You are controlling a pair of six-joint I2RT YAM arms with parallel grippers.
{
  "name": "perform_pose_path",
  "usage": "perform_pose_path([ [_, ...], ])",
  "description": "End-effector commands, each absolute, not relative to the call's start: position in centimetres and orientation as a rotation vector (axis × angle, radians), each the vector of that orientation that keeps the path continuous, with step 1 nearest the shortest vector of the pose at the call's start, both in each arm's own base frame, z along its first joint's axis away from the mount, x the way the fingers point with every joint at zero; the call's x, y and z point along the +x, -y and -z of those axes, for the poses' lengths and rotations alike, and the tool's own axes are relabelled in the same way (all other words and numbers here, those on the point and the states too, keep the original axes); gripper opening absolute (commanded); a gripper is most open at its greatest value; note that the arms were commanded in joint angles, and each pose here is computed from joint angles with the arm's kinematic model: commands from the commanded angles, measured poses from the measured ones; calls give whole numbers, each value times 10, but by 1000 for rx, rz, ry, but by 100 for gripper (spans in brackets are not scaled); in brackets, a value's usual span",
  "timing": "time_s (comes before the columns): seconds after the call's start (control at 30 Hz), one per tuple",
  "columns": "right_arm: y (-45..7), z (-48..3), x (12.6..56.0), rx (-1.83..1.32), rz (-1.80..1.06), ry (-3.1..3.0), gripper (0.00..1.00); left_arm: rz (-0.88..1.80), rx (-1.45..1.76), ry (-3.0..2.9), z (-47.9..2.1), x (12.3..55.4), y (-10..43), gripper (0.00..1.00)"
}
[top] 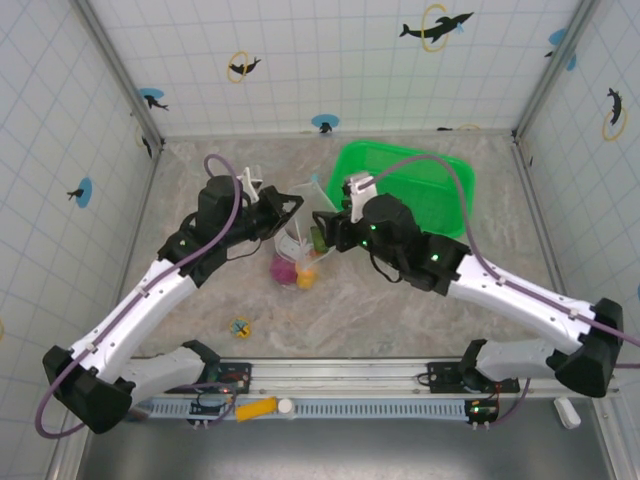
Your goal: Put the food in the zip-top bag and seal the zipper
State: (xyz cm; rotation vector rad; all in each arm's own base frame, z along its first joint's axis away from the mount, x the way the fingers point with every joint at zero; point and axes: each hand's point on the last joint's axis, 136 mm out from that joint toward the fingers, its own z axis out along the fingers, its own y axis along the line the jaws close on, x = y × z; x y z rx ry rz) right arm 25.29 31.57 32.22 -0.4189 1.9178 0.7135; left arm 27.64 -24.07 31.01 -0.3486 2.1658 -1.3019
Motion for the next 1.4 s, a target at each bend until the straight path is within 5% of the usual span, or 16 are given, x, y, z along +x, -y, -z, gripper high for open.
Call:
perform_pose_path([
  [0.0, -287, -330, 273, -307, -757, -1916, 72, 1209, -334, -2130, -318, 276, 227, 0],
  [0.47, -143, -196, 368, 87, -261, -2365, 76, 1246, -207, -2163, -313, 269, 240, 0],
  [0.77, -149, -136, 407, 267, -258, -2551, 100, 1242, -127, -2211, -292, 265, 247, 0],
  [1.13, -176, -81, 458, 449, -237, -2731, 100, 1283, -89, -2250, -268, 252, 249, 0],
  [1.37, -175, -55, 453, 519, -217, -2759, 91, 1304, -89, -2238, -267, 249, 249, 0],
])
